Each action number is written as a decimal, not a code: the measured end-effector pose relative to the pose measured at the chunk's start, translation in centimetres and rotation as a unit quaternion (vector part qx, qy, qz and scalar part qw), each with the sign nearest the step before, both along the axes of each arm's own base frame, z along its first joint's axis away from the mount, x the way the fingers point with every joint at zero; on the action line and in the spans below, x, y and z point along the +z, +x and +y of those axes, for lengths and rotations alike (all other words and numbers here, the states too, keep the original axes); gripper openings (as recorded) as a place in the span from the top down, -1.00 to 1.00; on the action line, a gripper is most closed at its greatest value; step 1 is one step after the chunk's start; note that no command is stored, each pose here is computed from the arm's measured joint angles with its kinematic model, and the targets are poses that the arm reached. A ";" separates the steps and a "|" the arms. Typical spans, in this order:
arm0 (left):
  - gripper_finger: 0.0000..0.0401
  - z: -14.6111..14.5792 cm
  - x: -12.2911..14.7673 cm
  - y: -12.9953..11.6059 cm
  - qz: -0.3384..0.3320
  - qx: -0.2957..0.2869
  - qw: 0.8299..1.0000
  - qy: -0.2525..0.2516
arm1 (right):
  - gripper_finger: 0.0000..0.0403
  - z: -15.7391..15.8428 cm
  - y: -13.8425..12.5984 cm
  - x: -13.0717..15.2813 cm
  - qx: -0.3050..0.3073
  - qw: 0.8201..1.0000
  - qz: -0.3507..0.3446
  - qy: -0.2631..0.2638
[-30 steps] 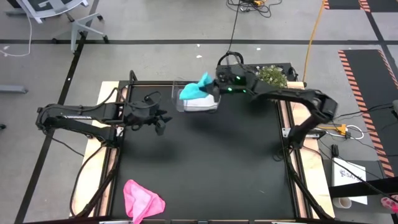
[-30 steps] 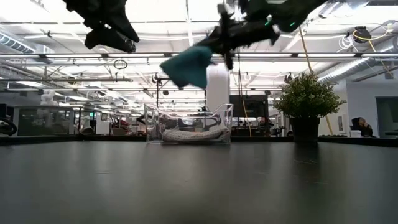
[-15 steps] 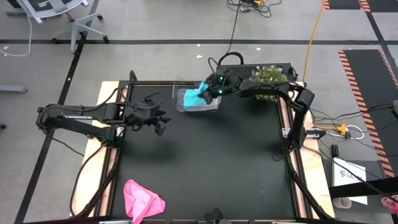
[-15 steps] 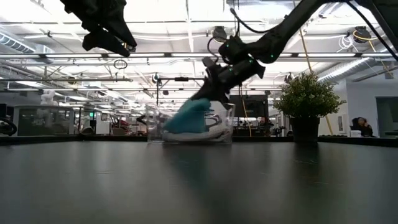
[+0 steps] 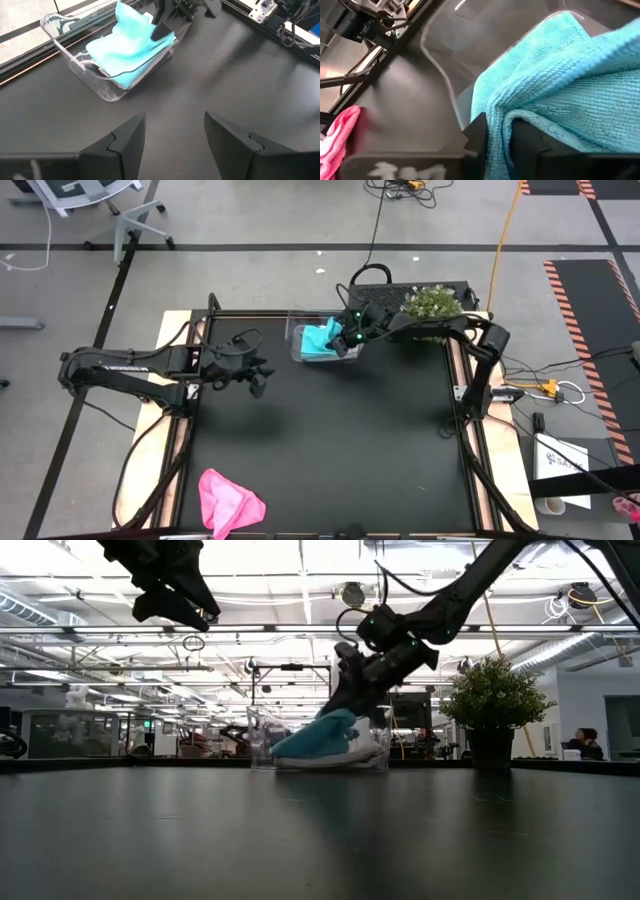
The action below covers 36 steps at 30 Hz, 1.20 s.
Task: Fold microfiber towels
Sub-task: Put the blue microfiber towel into the transparent bin
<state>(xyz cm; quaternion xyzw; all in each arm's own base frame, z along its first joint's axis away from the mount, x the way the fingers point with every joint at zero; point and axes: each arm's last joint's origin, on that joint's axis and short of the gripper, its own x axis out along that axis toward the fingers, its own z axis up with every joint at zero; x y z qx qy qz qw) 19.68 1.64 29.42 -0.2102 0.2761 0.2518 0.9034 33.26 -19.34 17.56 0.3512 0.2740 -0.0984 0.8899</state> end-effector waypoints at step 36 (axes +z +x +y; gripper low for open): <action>-0.03 0.0 0.0 0.0 -0.001 -0.001 1.000 0.001 | 0.45 2.4 -5.1 6.1 -0.029 0.987 0.123 -0.100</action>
